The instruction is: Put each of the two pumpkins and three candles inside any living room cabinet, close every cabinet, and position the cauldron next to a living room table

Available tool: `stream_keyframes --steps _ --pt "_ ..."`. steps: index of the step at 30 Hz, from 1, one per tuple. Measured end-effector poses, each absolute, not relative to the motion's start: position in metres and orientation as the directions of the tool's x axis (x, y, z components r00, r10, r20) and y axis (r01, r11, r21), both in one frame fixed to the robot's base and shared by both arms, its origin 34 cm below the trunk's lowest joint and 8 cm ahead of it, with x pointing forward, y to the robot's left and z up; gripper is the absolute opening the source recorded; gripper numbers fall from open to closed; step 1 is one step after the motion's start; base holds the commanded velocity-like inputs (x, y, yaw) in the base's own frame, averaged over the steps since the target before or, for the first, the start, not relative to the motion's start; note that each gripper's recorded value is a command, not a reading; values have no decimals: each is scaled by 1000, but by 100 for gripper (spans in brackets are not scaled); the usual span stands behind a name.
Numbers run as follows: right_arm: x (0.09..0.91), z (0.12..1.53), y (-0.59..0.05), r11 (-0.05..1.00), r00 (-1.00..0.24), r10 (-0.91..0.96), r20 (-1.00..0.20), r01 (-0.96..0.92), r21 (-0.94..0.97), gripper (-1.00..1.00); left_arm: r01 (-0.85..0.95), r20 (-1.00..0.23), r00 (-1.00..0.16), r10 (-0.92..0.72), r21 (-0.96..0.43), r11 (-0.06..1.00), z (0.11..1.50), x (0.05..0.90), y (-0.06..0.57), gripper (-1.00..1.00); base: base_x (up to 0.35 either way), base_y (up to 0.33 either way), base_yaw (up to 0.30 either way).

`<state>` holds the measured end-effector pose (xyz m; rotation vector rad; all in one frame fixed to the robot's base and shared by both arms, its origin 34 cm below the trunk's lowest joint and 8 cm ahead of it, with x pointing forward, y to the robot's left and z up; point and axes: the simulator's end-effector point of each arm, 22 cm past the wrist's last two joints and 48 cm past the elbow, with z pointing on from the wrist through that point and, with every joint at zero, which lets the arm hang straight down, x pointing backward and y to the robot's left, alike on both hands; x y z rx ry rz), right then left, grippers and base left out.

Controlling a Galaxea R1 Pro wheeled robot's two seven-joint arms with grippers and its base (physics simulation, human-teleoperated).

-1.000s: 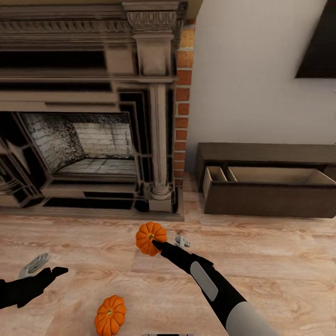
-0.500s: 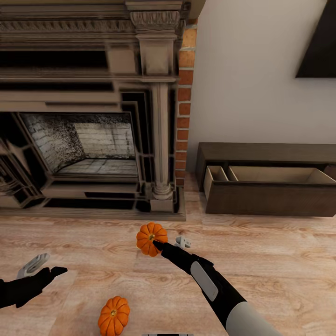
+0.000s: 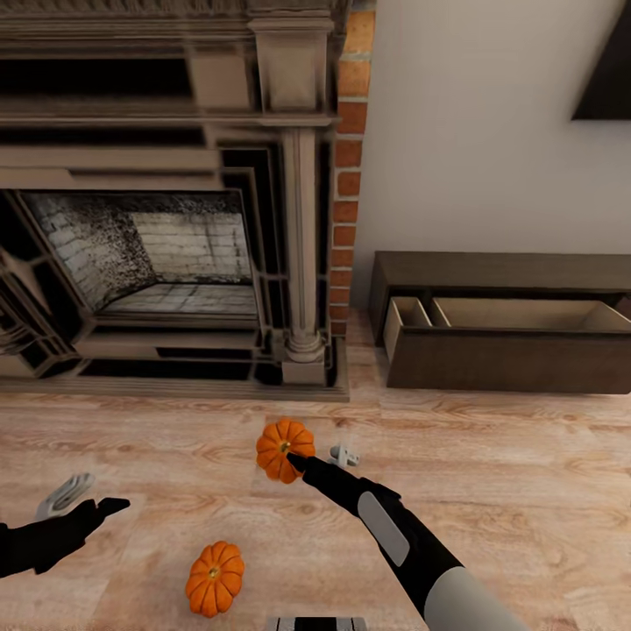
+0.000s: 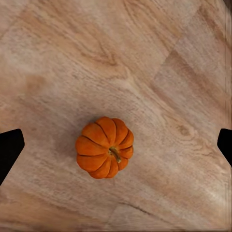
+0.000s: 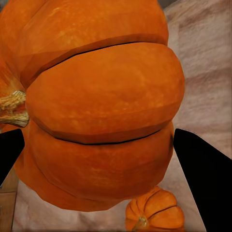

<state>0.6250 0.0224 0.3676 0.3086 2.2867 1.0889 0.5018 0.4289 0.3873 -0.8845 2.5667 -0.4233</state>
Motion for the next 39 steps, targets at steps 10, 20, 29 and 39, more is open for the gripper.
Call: stream_keyframes --steps 10,20,29,39 --pt "617 344 26 642 -826 433 -362 1 766 -100 -523 -224 -740 -634 -400 752 368 498 420 100 0 0 0" --pt "586 296 3 663 -851 433 -297 78 744 -100 -494 -135 -809 -572 -371 786 332 480 385 100 0 0 0" --pt "554 262 -9 677 -870 424 -252 120 726 -100 -608 15 -780 -626 -257 752 263 420 397 100 0 0 0" --pt "542 240 -13 684 -881 419 -218 149 714 -100 -573 20 -812 -584 -221 789 234 409 373 100 0 0 0"
